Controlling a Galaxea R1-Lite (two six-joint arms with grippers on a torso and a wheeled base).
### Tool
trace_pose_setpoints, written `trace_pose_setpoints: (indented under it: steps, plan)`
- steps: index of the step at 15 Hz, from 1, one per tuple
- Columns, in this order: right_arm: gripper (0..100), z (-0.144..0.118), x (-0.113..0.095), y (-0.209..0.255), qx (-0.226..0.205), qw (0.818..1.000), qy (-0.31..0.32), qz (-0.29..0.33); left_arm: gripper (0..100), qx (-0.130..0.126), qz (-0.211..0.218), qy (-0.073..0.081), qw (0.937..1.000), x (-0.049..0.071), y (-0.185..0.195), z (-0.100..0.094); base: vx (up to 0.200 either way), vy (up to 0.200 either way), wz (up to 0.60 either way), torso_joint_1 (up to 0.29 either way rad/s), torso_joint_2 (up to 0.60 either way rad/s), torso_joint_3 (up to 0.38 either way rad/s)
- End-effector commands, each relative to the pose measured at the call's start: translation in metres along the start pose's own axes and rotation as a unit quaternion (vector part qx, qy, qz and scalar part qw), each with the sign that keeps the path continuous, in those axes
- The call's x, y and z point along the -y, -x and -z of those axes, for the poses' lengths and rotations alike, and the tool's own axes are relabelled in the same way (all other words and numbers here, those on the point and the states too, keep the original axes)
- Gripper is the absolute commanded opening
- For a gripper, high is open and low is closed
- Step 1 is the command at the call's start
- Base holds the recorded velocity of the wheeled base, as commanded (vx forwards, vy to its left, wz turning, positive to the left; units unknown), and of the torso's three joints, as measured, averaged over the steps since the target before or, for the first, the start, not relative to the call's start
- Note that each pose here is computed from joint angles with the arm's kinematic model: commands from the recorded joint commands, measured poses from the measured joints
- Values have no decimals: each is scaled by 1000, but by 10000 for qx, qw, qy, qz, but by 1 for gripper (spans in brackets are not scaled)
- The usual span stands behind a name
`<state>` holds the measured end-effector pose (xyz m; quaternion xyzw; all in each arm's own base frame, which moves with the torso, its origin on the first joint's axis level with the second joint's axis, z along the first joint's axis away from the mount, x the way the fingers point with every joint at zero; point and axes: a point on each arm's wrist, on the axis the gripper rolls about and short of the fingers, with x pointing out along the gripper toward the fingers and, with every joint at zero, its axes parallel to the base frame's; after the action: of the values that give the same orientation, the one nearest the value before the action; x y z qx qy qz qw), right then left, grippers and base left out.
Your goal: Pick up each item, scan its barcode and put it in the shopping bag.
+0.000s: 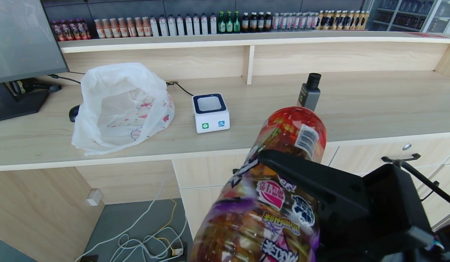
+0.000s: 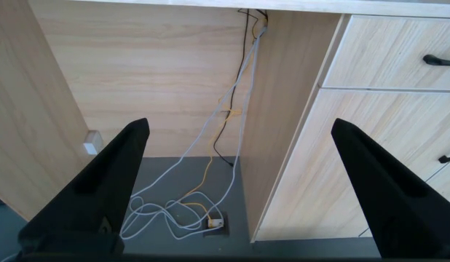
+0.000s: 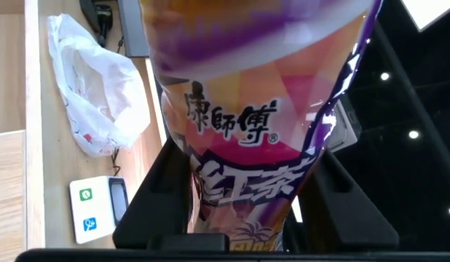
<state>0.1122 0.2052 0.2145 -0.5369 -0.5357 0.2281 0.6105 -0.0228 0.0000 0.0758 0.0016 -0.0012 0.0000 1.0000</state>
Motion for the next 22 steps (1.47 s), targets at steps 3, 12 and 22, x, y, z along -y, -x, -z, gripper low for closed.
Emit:
trace_pose_setpoints:
  steps: [3, 12, 22]
  plan:
    - [0, 5, -11, 6, -148, 9949, -961, -249, 100, 4, 0, 1, 10000, 0, 0, 0, 0, 0, 0, 0, 0, 0]
    - [0, 28, 12, 25, -1410, 9063, -3937, 610, 100, 4, 0, 1, 10000, 0, 0, 0, 0, 0, 0, 0, 0, 0]
    - [0, 91, 72, 24, -2392, 7580, -5794, 1802, 100, 4, 0, 1, 10000, 0, 0, 0, 0, 0, 0, 0, 0, 0]
